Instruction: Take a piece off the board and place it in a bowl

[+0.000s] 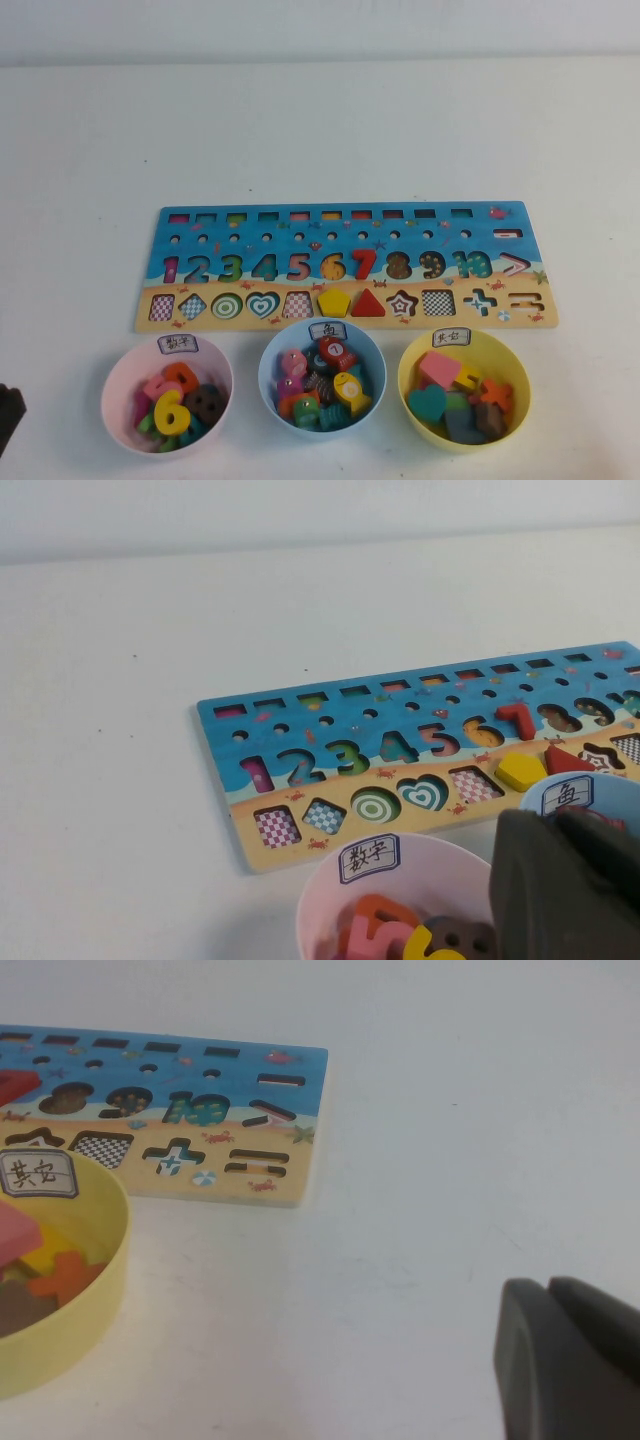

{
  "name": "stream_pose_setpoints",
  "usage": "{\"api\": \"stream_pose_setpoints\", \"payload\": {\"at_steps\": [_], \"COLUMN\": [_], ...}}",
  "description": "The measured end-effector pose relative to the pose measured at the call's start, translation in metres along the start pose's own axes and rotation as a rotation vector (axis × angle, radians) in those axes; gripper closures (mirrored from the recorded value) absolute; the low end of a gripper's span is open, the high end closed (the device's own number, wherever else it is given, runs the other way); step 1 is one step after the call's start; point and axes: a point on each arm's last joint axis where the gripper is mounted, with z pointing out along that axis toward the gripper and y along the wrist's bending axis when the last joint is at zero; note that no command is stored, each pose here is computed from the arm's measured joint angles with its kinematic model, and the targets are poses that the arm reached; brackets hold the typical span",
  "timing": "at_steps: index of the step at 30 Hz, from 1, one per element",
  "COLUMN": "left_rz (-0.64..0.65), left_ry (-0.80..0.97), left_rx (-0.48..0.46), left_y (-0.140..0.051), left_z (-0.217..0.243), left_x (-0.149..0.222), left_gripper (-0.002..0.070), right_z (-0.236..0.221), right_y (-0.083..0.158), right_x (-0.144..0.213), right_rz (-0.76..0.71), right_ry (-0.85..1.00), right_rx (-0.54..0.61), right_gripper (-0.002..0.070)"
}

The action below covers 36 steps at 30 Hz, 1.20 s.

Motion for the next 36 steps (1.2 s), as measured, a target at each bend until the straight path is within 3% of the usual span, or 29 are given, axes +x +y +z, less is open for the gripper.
{"api": "stream_pose_setpoints", "payload": {"at_steps": [8, 13, 17, 24, 30, 36], "left_rz": [0.048, 0.171, 0.219, 0.159, 0.107, 0.06], "left_ry": [-0.095, -0.221, -0.32, -0.403, -0.283, -0.04], "left_rx": [0.006, 0.032, -0.072, -0.317, -0.346, -0.344], "left_y": [0.0, -0.002, 0.005, 0.02, 0.023, 0.025], "left_z": [0.003, 0.013, 0.016, 0.01, 0.011, 0.015], "left_x": [-0.003, 0.013, 0.029, 0.041, 0.053, 0.075], "left_gripper": [0.0677, 0.0677, 0.0677, 0.0677, 0.0677, 0.0677], "right_z": [0.0, 0.0, 0.0, 0.0, 0.0, 0.0], "right_y": [0.0, 0.0, 0.0, 0.0, 0.0, 0.0], "right_x": [0.0, 0.0, 0.0, 0.0, 0.0, 0.0], "right_rz": [0.0, 0.0, 0.0, 0.0, 0.0, 0.0], "right_ry": [0.0, 0.0, 0.0, 0.0, 0.0, 0.0], "right_rx": [0.0, 0.0, 0.0, 0.0, 0.0, 0.0], "right_gripper": [0.0694, 0.0694, 0.0694, 0.0694, 0.0694, 0.0694]}}
